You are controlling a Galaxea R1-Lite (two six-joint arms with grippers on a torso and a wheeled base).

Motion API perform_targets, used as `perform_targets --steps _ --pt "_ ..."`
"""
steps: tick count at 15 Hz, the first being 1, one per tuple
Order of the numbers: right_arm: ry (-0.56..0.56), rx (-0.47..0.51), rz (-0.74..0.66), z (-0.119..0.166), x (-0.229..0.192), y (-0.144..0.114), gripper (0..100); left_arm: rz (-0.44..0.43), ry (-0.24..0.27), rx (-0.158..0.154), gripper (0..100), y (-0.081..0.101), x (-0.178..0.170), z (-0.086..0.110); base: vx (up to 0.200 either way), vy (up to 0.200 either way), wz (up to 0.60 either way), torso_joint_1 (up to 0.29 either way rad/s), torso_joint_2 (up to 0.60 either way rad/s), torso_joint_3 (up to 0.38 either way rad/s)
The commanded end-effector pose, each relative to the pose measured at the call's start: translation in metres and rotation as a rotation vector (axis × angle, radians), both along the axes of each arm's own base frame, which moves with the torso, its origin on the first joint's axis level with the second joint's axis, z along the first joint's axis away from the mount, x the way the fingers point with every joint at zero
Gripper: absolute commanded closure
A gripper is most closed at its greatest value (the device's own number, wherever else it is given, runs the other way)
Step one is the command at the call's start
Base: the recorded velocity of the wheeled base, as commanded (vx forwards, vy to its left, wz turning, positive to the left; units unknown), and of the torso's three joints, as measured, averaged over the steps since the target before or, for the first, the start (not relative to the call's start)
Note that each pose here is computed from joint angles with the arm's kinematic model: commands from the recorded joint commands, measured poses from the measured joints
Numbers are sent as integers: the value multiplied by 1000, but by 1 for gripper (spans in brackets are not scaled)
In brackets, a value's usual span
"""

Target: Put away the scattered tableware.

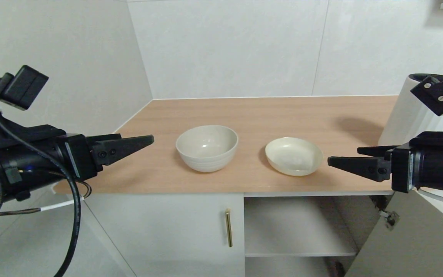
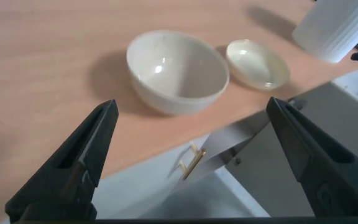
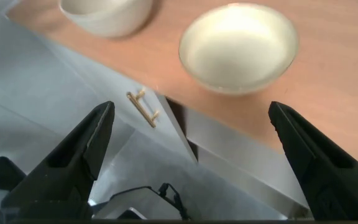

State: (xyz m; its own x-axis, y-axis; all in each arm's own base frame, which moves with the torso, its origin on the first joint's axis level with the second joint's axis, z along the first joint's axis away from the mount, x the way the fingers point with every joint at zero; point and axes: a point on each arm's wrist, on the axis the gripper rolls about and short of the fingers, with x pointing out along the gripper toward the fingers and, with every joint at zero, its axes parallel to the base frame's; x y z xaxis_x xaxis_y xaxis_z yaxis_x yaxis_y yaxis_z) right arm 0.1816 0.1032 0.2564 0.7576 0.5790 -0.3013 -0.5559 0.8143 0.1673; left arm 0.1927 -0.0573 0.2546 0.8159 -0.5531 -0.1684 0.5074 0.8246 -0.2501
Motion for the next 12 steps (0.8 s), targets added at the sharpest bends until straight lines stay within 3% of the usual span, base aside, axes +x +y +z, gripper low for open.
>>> perform_targets --steps 1,6,9,10,12 --pt "4 -2 0 -1 2 1 0 0 10 3 0 -1 3 -2 0 0 0 168 -471 -315" --pt "-130 66 -52 -4 44 11 0 -1 24 3 0 -7 26 0 0 0 0 148 -399 -252" --pt "-119 70 -156 6 82 21 0 27 39 -27 0 -12 64 8 0 0 0 23 -59 -28" --pt "-56 63 -236 4 90 23 0 55 56 -32 0 -10 75 8 0 0 0 0 0 0" --pt "11 53 -290 3 94 24 0 82 149 -27 0 -8 93 1 0 0 0 0 0 0"
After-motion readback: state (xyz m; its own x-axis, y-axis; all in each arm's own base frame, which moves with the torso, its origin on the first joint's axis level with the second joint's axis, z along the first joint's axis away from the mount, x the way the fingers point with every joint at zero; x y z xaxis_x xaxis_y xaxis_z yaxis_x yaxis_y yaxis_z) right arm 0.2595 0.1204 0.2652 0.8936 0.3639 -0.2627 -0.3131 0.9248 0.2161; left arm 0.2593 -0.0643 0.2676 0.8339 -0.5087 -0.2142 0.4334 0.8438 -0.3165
